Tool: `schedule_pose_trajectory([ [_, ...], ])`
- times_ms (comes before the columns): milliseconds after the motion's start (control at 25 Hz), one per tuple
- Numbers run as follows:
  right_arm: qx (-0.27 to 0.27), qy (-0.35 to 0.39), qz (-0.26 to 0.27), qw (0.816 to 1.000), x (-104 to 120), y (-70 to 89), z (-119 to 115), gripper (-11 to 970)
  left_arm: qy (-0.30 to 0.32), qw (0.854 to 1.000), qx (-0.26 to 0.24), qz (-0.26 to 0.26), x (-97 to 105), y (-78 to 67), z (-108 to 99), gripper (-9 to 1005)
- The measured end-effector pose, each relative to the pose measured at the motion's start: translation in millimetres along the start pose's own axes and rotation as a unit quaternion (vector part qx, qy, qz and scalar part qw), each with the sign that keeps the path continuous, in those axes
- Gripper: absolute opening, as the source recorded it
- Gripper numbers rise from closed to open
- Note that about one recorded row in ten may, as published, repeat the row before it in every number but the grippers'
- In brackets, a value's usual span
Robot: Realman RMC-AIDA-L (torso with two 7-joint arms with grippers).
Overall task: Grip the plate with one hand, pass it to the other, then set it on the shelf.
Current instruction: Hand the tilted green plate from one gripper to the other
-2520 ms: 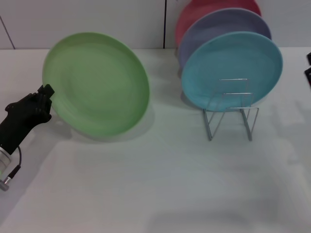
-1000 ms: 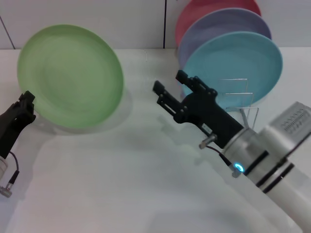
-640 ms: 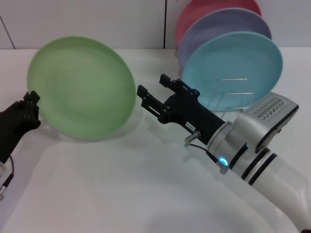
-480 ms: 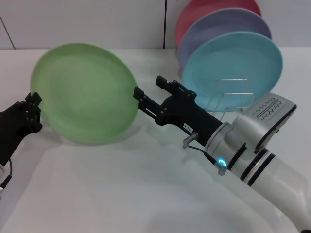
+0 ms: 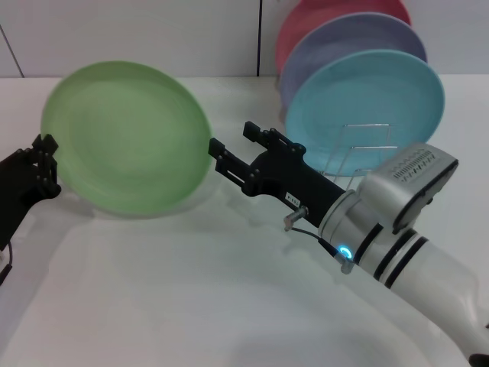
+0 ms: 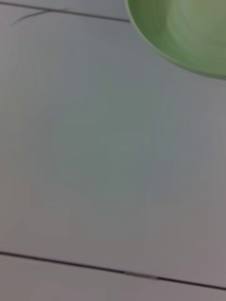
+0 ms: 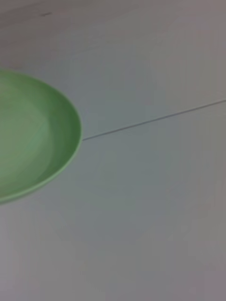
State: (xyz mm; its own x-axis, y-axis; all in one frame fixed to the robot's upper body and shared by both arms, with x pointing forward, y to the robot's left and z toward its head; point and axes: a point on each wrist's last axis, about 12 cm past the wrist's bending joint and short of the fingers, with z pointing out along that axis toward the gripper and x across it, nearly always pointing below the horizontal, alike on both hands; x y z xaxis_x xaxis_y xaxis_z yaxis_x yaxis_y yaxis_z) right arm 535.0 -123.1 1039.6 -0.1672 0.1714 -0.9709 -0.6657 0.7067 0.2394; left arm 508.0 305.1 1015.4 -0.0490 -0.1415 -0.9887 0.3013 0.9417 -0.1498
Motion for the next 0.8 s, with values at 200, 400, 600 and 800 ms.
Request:
schedule_pose_trajectory([
  [200, 0.005, 0.016, -0.001, 1.0, 0, -1.7, 7, 701, 0.0, 1.0, -0.012, -0.002, 0, 3.2, 1, 40],
  [400, -0.004, 0.022, -0.008, 1.0, -2, 0.5, 12, 702, 0.004, 1.0, -0.027, -0.005, 0, 6.8, 2, 40],
  [600, -0.006, 0.023, -0.013, 1.0, -6, 0.5, 19, 702, 0.009, 0.999, -0.031, -0.005, 0, 7.8, 3, 41],
  [800, -0.007, 0.031, -0.02, 0.999, -9, -0.1, 27, 702, 0.004, 0.999, -0.041, -0.008, 0, 10.4, 3, 41],
])
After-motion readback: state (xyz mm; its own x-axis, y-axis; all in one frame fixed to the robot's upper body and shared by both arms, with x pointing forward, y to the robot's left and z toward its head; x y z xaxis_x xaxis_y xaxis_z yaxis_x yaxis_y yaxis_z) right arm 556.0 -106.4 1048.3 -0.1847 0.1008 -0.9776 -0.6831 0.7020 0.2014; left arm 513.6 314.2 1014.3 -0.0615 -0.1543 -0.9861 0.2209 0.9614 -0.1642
